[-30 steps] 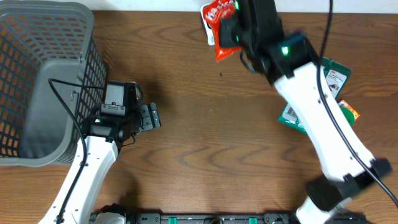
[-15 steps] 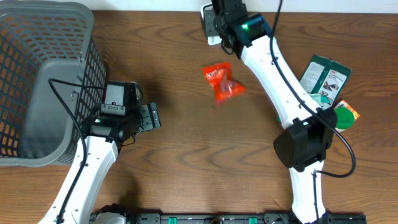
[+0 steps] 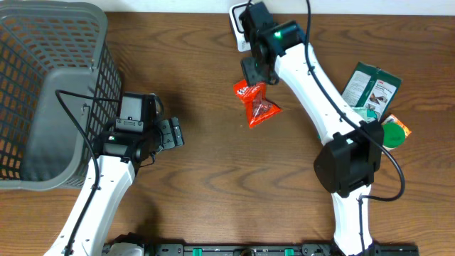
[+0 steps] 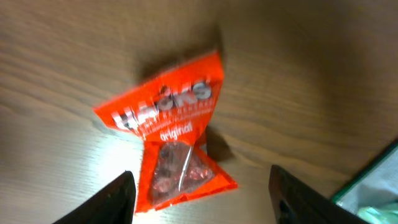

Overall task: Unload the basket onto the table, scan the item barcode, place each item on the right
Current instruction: 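Raise the snack pack to the scanner window with the right gripper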

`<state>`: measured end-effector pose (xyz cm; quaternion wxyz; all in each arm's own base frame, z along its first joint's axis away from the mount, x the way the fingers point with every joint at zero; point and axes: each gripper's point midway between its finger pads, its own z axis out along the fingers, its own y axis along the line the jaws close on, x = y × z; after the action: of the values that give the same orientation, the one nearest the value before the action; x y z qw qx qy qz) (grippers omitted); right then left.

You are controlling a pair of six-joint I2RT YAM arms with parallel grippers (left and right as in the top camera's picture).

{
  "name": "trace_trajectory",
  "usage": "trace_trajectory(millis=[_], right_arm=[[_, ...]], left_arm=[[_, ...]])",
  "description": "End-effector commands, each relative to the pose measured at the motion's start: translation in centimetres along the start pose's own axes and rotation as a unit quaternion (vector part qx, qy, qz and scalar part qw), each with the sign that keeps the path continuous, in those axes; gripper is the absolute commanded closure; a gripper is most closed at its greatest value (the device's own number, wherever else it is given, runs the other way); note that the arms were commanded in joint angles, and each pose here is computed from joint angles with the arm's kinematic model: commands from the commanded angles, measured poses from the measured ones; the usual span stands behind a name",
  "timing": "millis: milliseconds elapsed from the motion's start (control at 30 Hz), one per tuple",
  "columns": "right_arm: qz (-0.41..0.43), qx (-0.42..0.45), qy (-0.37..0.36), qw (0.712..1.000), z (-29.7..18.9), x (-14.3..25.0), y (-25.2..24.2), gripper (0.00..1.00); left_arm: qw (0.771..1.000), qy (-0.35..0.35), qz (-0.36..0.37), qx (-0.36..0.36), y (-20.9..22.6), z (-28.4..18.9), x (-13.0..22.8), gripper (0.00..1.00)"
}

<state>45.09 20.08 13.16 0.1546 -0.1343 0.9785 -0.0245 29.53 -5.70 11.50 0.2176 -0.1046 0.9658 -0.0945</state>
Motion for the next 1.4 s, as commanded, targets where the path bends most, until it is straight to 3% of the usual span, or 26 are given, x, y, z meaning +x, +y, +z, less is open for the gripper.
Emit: trace_trajectory(millis=[0,333,567,600,700,733,867,1133,1367], right_arm=[[0.005,-0.019,0.033,0.999,2.4,2.2,0.7,0.37],[0.005,-0.037,0.008,0.999,8.3,3.2,1.8,0.50],[0.004,-0.036,0.013,0.999,10.1,4.6,1.9,0.53],[0.004,-0.036,0.015,0.999,10.1,4.7,1.8,0.60],[0.005,-0.037,0.008,0.999,9.9,4.3,1.9,0.96],[0.005,-0.038,0.002,0.999,9.6,4.0,1.9,0.99],[0.003,-0.047,-0.049,0.998,5.9,1.3,1.8,0.99],[0.040,-0.068,-0.174,0.982,-6.1,-2.0,0.6,0.99],[0.141,-0.037,-0.311,0.939,-10.9,-7.3,-2.1,0.99]], left_arm=[[1.000,0.002,0.000,-0.009,0.4,0.2,0.1,0.15],[1.000,0.002,0.000,-0.009,0.4,0.2,0.1,0.15],[1.000,0.002,0.000,-0.009,0.4,0.2,0.1,0.15],[1.000,0.002,0.000,-0.009,0.4,0.2,0.1,0.15],[1.000,0.002,0.000,-0.009,0.4,0.2,0.1,0.15],[1.000,0.002,0.000,-0.009,0.4,0.2,0.1,0.15],[1.000,0.002,0.000,-0.009,0.4,0.2,0.1,0.15],[1.000,0.002,0.000,-0.009,0.4,0.2,0.1,0.15],[1.000,0.002,0.000,-0.009,0.4,0.2,0.1,0.15]])
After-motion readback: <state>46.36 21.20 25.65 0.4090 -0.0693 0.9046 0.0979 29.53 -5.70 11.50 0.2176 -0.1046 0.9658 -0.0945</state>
